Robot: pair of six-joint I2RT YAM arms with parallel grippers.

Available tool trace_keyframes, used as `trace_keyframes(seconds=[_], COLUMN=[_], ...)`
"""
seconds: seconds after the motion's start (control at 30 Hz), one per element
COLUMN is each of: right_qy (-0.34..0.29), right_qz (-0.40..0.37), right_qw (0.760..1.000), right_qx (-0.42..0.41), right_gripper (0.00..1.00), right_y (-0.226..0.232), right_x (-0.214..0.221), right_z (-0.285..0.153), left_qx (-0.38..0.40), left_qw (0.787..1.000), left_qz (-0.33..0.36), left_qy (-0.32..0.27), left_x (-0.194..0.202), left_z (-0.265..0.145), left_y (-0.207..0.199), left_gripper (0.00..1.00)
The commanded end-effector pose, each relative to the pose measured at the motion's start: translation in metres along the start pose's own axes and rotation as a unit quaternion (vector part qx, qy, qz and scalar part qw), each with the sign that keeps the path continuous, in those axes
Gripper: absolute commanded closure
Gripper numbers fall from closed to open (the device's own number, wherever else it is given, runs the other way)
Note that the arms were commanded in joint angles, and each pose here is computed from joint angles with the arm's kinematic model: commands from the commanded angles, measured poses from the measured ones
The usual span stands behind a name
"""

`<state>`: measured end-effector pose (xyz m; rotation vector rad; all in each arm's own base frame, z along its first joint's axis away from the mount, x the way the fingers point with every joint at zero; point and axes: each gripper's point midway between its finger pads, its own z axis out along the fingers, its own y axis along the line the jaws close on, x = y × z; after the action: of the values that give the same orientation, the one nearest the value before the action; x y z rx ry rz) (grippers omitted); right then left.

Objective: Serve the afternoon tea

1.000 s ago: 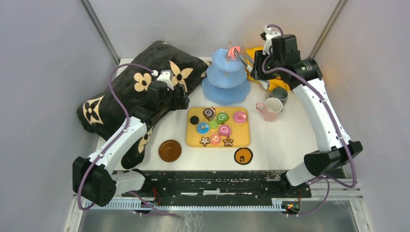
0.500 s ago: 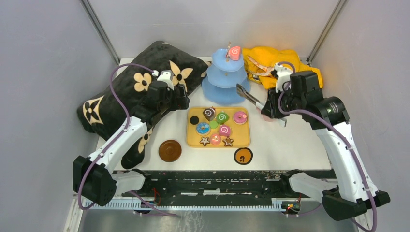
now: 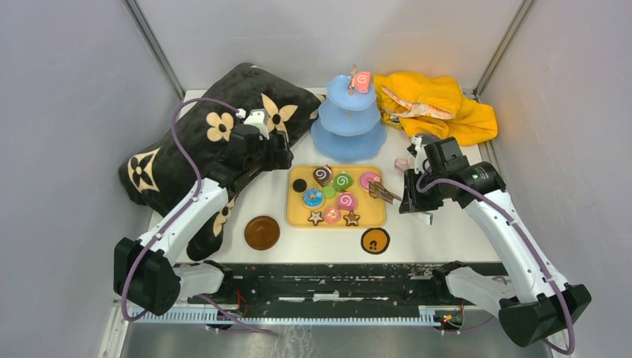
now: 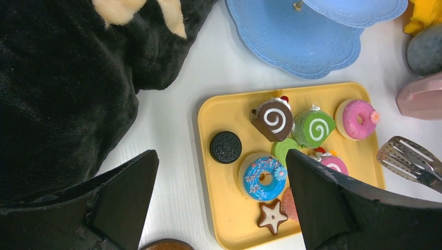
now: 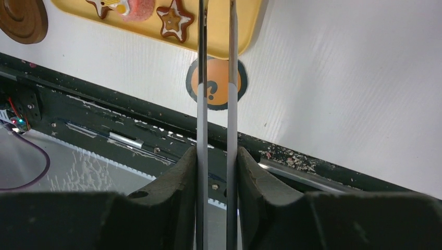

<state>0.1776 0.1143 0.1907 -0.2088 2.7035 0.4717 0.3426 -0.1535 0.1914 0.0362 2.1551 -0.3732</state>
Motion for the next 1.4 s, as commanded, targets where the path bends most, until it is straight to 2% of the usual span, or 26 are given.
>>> trace_keyframes(seconds=[0.0,0.33,0.63,0.87,1.37], right_qy=[-0.051,-0.045,-0.049,-0.054,-0.063], right_qz=[0.026,0.043,0.04,0.03,0.019], right_qw=[0.998,0.998,0.998,0.997,0.997], right_qx=[-0.004,0.002,0.022,0.035,0.042], right_gripper=[0.66,0.59,0.58,0.53,0.49], right_y=[0.003,-0.003,-0.007,-0.004,0.003], right_x=[-0.015,-0.012,-0.011,-0.016,-0.032], right_z=[0.002,0.023,0.039,0.047,0.061], left_qx=[0.021,0.02,0.023,0.02,0.017], left_qw=[0.999,0.999,0.999,0.999,0.999], left_qz=[-0.025,-0.024,-0.028,-0.026,-0.025], left_qy=[-0.03,-0.028,-0.022,-0.023,-0.021], left_x=[-0.019,-0.016,-0.013,-0.013,-0.01], left_z=[-0.003,-0.001,0.005,0.004,0.004], left_y=[-0.011,-0.01,-0.011,-0.01,-0.008], left_gripper=[0.01,0.01,0.01,0.01,0.01])
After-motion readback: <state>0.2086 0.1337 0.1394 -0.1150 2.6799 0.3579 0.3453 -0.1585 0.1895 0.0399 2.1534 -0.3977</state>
